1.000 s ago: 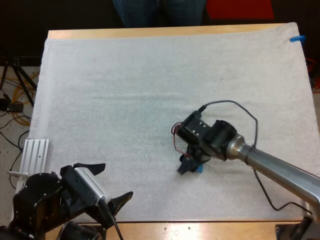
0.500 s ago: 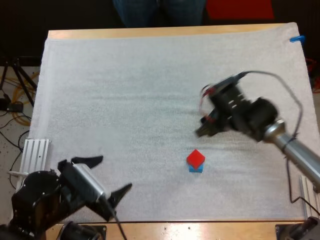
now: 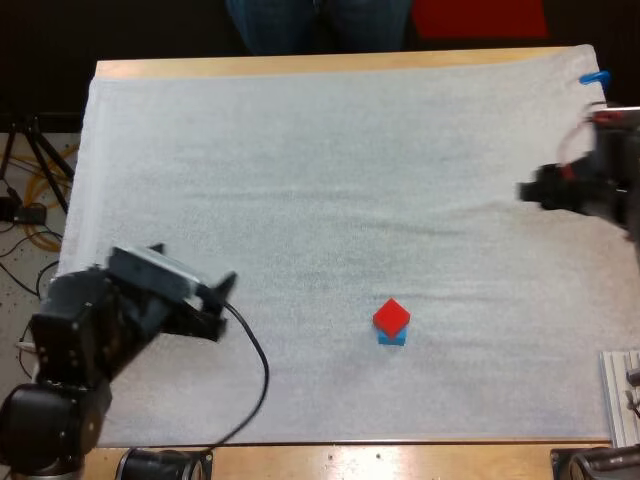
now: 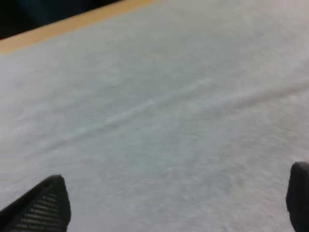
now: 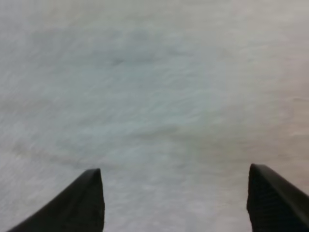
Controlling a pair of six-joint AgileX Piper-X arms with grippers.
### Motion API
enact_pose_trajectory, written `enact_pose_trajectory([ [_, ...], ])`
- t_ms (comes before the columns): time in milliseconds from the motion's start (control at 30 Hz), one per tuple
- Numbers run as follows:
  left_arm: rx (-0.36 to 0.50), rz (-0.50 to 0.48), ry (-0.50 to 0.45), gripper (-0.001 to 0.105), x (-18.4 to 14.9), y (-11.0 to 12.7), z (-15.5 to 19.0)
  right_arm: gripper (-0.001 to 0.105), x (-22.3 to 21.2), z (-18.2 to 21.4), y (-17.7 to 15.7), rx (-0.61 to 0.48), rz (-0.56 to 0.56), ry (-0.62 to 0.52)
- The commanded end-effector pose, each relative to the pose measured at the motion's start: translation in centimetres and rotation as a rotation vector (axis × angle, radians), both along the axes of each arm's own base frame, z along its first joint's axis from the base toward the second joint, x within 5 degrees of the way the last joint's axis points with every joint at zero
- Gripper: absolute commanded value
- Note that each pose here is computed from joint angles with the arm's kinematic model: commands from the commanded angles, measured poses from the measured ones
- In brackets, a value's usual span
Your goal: Stack red cube on blue cube
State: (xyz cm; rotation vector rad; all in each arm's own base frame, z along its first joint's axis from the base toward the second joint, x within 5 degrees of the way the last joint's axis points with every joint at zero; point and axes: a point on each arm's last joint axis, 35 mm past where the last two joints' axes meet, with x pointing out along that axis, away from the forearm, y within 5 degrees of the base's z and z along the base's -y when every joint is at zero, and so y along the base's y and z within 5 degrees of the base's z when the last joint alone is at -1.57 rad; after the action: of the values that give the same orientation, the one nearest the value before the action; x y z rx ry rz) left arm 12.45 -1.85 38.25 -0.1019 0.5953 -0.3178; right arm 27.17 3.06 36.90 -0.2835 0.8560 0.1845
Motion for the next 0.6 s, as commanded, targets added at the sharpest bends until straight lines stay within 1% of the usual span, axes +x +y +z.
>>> enact_pose_trajectory([
  [0, -0.008, 0.015, -0.028, 0.087, 0.0, 0.4, 0.4, 0.061, -1.0, 1.0, -0.9, -0.005, -0.007, -0.029],
  [33, -0.009, 0.031, -0.033, 0.087, -0.1, 0.7, 0.5, 0.061, -1.3, 1.3, -1.3, -0.004, -0.023, -0.036],
  [100, -0.019, 0.083, -0.041, 0.087, -0.4, 1.2, 0.6, 0.061, -2.9, 2.7, -2.3, -0.007, -0.054, -0.083],
  [233, -0.012, 0.092, -0.068, 0.087, -1.1, 1.3, 0.9, 0.061, -5.9, 4.6, -2.7, -0.045, -0.065, -0.175],
  [300, -0.012, 0.092, -0.086, 0.087, -1.6, 1.2, 1.1, 0.061, -8.5, 5.2, -2.7, -0.043, -0.065, -0.230],
  [333, -0.012, 0.092, -0.092, 0.087, -1.8, 1.2, 1.2, 0.061, -8.9, 5.0, -2.8, -0.043, -0.065, -0.232],
  [433, -0.013, 0.092, -0.109, 0.087, -2.7, 1.2, 1.3, 0.061, -12.1, 4.3, -2.9, -0.060, -0.076, -0.275],
  [533, -0.009, 0.098, -0.136, 0.087, -4.3, 1.2, 1.6, 0.061, -15.4, 3.7, -3.0, -0.060, -0.084, -0.338],
  [567, -0.005, 0.100, -0.151, 0.087, -5.0, 1.2, 1.7, 0.061, -16.9, 3.7, -3.1, -0.058, -0.085, -0.375],
])
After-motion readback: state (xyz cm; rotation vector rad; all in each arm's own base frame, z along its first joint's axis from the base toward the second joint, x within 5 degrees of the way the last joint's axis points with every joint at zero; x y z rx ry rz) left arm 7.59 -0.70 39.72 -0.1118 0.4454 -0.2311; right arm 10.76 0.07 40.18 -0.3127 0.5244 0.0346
